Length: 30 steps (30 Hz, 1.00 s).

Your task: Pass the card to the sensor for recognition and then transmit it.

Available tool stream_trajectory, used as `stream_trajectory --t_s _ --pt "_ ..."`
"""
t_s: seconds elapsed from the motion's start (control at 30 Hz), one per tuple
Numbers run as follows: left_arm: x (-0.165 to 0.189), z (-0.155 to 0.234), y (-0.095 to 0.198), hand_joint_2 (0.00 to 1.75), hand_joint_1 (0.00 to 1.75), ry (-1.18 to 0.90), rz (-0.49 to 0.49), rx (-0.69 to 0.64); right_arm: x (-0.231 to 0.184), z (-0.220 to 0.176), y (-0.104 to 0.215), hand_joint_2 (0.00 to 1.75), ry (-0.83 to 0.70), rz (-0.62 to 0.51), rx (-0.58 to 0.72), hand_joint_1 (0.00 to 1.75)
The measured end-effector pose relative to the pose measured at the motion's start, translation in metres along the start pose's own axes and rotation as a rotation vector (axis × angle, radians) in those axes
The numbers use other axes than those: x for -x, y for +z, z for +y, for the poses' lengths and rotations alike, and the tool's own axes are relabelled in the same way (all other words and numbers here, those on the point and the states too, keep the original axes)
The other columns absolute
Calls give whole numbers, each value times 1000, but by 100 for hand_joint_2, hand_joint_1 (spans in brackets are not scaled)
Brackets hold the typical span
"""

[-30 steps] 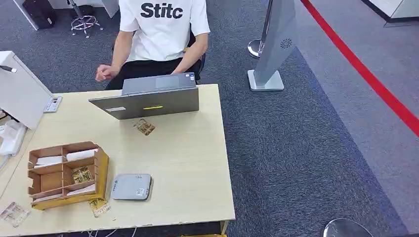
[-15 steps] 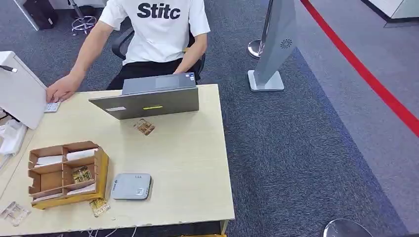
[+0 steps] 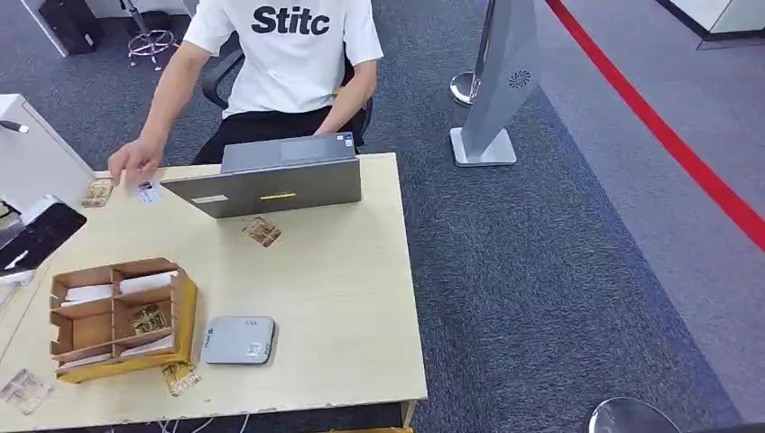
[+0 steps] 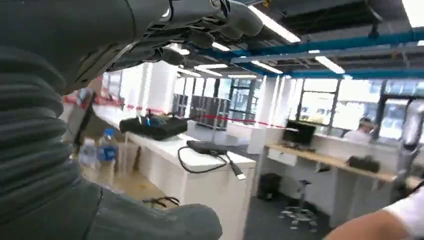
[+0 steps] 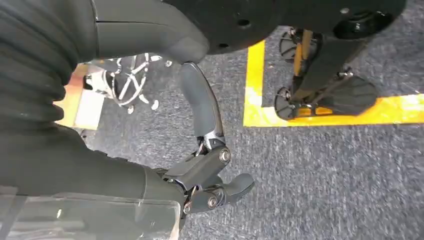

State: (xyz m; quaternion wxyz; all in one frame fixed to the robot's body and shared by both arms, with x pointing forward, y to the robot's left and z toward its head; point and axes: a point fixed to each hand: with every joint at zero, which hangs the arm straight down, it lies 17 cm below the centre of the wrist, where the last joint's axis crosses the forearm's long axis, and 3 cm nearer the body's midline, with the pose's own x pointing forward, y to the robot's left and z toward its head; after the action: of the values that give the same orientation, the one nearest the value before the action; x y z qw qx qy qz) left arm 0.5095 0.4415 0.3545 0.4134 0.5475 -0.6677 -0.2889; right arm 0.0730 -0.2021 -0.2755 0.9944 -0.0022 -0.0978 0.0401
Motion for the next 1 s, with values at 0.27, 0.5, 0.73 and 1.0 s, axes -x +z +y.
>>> stream_trajectory --t_s 0.27,0.5,0.73,1.0 --pt "-5 -38 -34 175 0 -136 -16 118 -1 3 0 175 24 -5 -14 0" --pt "-8 -49 -39 175 0 -156 -27 150 -2 3 0 175 30 -7 -12 0" --pt "-15 -56 -40 175 0 -186 -47 170 1 1 0 175 34 3 -2 0" --pt "-18 -60 -39 175 0 -197 -52 180 -3 2 0 175 40 -14 -7 0"
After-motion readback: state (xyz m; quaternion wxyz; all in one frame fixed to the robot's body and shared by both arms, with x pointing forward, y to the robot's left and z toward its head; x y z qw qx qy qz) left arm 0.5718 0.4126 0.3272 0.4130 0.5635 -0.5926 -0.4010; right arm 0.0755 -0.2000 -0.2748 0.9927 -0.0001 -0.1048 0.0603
